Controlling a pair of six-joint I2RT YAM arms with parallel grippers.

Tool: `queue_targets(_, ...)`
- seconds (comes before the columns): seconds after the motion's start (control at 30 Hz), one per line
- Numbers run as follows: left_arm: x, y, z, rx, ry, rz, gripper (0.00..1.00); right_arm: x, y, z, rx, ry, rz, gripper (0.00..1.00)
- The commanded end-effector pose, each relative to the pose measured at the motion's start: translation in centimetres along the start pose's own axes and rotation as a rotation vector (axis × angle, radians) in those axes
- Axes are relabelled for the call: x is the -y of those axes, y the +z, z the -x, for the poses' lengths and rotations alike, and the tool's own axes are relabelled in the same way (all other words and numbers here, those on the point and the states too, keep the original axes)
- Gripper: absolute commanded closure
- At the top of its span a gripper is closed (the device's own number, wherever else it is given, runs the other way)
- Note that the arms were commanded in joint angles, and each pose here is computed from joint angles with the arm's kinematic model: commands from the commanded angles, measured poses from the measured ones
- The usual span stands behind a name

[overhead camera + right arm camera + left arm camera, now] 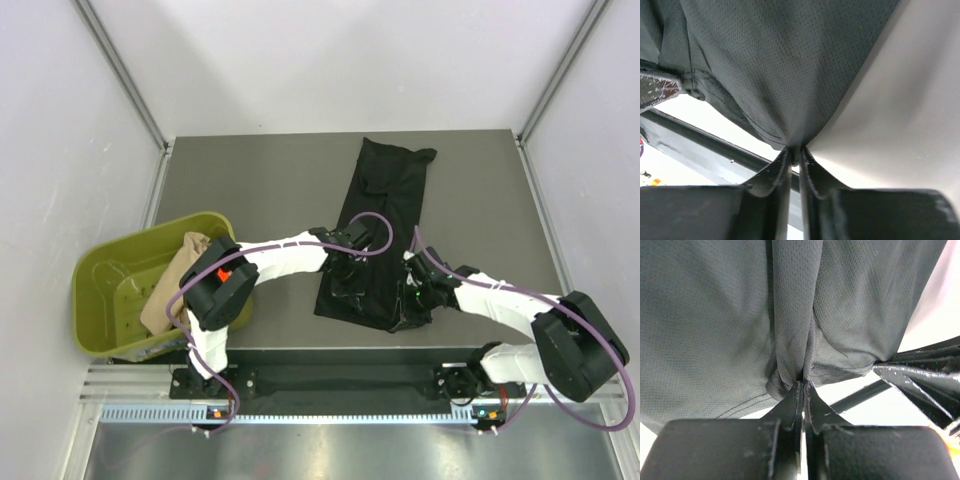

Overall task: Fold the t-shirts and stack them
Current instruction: Fold the tshirt

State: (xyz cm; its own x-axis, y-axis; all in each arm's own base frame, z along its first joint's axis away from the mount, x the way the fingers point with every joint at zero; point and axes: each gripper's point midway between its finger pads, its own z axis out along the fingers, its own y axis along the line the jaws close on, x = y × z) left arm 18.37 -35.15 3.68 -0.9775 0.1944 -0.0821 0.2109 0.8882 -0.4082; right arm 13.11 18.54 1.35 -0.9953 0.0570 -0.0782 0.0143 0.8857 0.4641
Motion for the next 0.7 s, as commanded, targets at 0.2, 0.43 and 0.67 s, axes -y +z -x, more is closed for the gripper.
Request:
queue_targets(0.2,4.0,-2.9,0.2,-0.003,-0.033,-0.142,1.00,0.0,-0.4,-0.3,0.011,-0.035,-0.003,0.98)
queue_targets(0.43,6.3,-4.8,-1.0,-0.005,-0.092,-0.308,1.00,0.8,-0.8,-1.2,0.012,-0.038,-0.014,1.00)
queue_targets(0.67,6.0,-4.0,-2.0,-0.029,-0.130,-0.368,1.00,2.0,-0.7,-1.9,0.012,-0.035,-0.042,1.00)
